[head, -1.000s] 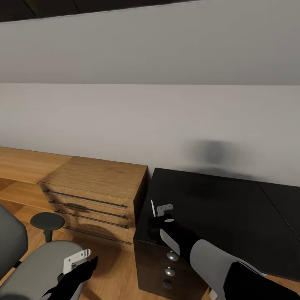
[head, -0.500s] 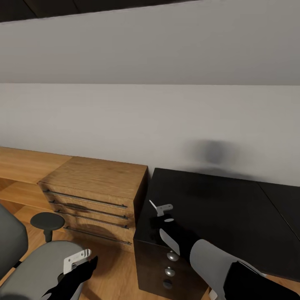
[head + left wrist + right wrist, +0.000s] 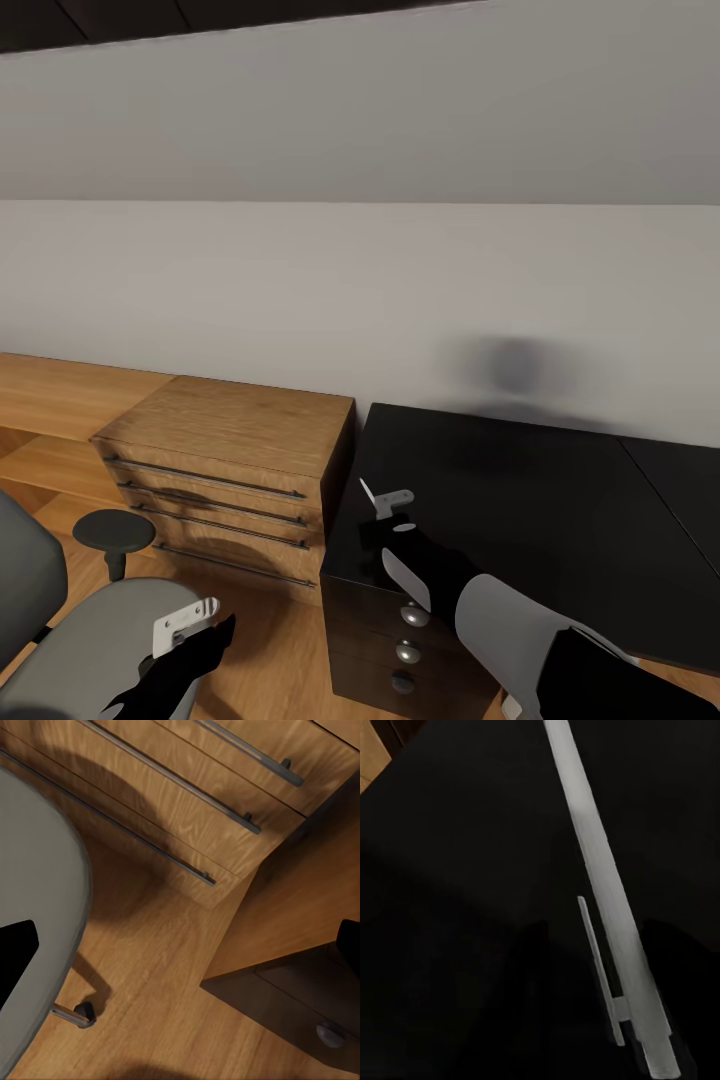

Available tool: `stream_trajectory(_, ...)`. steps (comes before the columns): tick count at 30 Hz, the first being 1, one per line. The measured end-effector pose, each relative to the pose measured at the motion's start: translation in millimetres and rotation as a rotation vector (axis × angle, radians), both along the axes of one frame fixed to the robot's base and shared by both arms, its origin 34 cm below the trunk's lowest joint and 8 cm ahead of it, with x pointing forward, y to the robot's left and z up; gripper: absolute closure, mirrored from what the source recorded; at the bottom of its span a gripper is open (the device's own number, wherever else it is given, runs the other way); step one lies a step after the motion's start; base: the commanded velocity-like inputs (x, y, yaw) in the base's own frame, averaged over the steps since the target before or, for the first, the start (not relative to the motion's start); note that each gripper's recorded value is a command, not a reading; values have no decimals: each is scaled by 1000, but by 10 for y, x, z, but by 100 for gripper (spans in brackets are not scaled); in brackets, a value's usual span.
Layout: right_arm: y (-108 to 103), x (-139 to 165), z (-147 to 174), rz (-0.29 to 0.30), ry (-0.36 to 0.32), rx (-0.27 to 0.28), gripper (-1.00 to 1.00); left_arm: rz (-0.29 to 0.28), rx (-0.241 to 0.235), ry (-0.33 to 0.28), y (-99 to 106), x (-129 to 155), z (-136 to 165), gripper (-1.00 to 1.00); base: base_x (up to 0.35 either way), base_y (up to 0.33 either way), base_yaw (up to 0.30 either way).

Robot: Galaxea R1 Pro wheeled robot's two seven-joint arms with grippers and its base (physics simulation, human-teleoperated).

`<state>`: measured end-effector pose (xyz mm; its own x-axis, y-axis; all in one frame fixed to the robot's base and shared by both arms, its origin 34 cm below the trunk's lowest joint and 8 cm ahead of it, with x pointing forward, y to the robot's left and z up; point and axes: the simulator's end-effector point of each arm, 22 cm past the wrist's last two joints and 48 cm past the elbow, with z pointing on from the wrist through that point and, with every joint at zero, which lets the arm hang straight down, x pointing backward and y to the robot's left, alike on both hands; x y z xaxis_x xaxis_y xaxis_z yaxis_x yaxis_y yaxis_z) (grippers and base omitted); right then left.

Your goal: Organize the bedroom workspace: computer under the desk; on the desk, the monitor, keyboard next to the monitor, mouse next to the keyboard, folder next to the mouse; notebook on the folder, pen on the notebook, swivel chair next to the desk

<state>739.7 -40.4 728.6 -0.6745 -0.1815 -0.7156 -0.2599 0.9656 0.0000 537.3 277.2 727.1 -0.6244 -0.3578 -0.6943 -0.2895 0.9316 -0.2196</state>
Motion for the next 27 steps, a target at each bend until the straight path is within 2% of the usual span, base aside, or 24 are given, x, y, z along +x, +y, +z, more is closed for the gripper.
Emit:
stream_trajectory(10, -33, -15, 3, -14, 18, -28, 100, -1, -1, 0, -6, 0, -1, -100, 0, 0, 0)
stream_trajectory(24, -40, -15, 3, -15, 17, -33, 100, -9, -3, 8, -43, -17, -32, -100, 0, 0, 0)
stream_trajectory(27, -54, -44, 7, -26, 36, -24, 100, -9, -3, 9, -44, -17, 12, -100, 0, 0, 0)
